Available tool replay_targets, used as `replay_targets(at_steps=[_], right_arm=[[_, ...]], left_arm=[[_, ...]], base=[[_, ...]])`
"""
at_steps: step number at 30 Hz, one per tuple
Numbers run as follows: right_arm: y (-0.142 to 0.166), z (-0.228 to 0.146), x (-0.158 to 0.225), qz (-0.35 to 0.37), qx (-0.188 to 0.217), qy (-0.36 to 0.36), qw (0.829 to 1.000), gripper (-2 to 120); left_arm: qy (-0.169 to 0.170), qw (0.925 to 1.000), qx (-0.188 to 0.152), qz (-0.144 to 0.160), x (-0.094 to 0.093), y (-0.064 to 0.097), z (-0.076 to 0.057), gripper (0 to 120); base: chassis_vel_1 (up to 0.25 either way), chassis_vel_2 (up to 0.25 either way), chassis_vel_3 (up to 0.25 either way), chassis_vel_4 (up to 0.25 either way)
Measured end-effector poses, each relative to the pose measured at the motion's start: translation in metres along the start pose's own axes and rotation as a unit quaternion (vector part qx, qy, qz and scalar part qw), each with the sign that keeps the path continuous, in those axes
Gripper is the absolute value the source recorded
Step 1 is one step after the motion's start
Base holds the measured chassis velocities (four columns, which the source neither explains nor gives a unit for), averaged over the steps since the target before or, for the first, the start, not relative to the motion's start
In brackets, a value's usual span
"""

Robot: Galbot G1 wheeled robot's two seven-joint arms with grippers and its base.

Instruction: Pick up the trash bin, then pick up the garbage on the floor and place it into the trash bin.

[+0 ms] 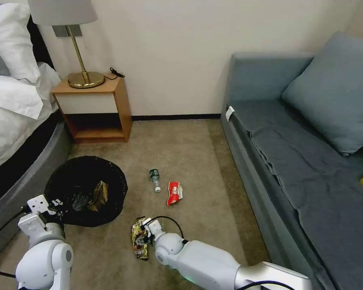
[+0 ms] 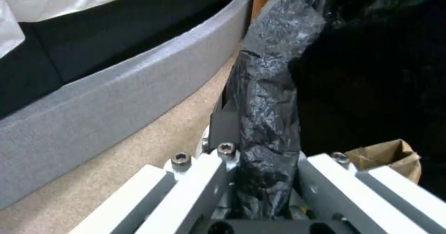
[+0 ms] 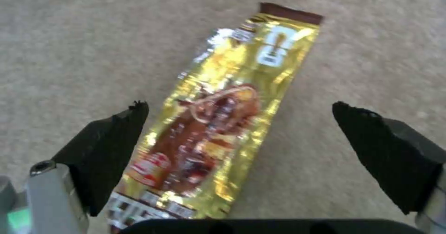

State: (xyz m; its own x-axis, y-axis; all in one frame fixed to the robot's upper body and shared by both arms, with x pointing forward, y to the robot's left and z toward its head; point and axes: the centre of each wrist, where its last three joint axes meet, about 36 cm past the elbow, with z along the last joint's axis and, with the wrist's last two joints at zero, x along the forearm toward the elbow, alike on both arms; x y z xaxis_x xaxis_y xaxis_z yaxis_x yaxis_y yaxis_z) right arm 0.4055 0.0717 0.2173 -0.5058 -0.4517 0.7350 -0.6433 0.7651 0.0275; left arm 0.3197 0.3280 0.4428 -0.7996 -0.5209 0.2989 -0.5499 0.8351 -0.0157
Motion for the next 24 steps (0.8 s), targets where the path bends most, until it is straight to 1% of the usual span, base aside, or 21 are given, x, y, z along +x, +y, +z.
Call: replay_targets(at_steps=[4,11,24], right_arm=[[0.005,0.006,-0.002,-0.001,0.007,0.000,1.000,100],[0.003,0.022,-0.002,0.002,0.018,0.004,1.000,100],[0.006,0.035,-0.004,0.001,0.029,0.004,1.000,100]], left_arm=[[0.000,1.0000,0.000,0.000,0.000,0.000,0.001,2],[-0.001,1.0000,0.000,0.002,0.001,0.000,0.002,2],[-0.003,1.0000,-0.001,0.002,0.002,0.000,0.004,2]], base=[[0.000,0.000,0.000,0.000],[0.000,0.000,0.000,0.000],[0.000,0.000,0.000,0.000]])
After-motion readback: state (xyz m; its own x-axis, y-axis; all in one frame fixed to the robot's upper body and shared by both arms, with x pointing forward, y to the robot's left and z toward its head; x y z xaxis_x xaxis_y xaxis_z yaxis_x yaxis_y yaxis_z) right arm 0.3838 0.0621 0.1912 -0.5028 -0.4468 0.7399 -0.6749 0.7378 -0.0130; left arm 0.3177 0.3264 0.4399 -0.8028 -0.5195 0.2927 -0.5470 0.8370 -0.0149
